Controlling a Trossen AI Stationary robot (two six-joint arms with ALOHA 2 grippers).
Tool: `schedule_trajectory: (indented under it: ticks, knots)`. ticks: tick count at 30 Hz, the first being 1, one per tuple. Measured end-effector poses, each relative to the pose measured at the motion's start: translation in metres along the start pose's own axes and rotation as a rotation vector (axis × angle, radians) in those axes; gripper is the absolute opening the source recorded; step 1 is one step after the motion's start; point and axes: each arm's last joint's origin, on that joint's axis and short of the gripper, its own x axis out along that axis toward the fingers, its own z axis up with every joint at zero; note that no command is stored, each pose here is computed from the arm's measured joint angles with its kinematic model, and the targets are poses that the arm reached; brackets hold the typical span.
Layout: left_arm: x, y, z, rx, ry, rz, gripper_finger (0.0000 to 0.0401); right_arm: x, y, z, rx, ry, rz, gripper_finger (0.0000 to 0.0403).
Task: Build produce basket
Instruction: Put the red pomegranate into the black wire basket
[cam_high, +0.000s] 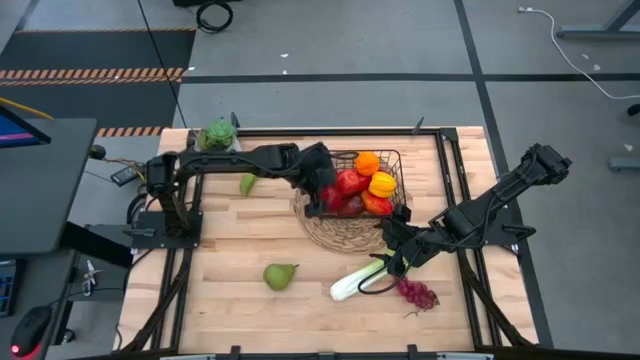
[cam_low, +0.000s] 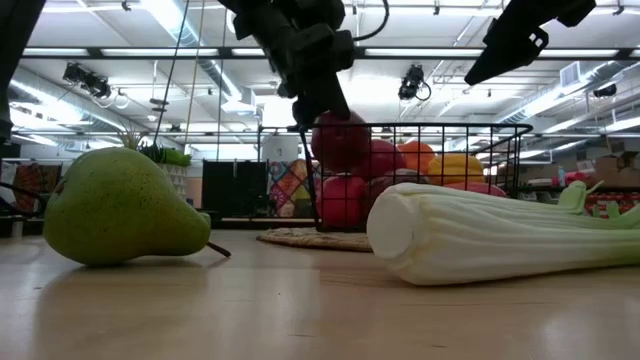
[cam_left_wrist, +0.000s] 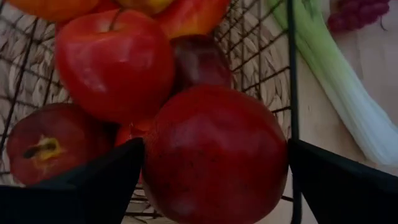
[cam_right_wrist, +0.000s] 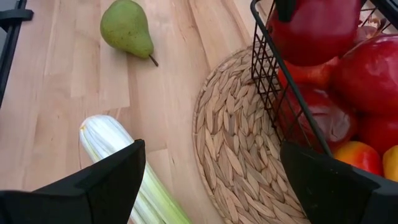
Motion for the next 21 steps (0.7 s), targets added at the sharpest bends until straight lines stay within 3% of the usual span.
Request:
schedule_trajectory:
  ticks: [7,12,15,21]
  knots:
    - [0.001,-0.009,0.006,0.071,-0.059,-0.010,0.0394,0.000,0.000,0.000,0.000,0.000,0.000,0.0376]
    - [0.002,-0.014,0.009,-0.013,-0.078,-0.020,0.0394,0.000,0.000,0.000,0.000,-0.001,0.000,0.0376]
    - [0.002,-0.014,0.008,0.010,-0.070,-0.016,0.0394,0.000,0.000,0.000,0.000,-0.001,0.001,0.0376]
    - [0.003,-0.015,0.008,0.016,-0.065,0.106,0.0397,0.000,0.000,0.000,-0.001,-0.002,0.001,0.0376]
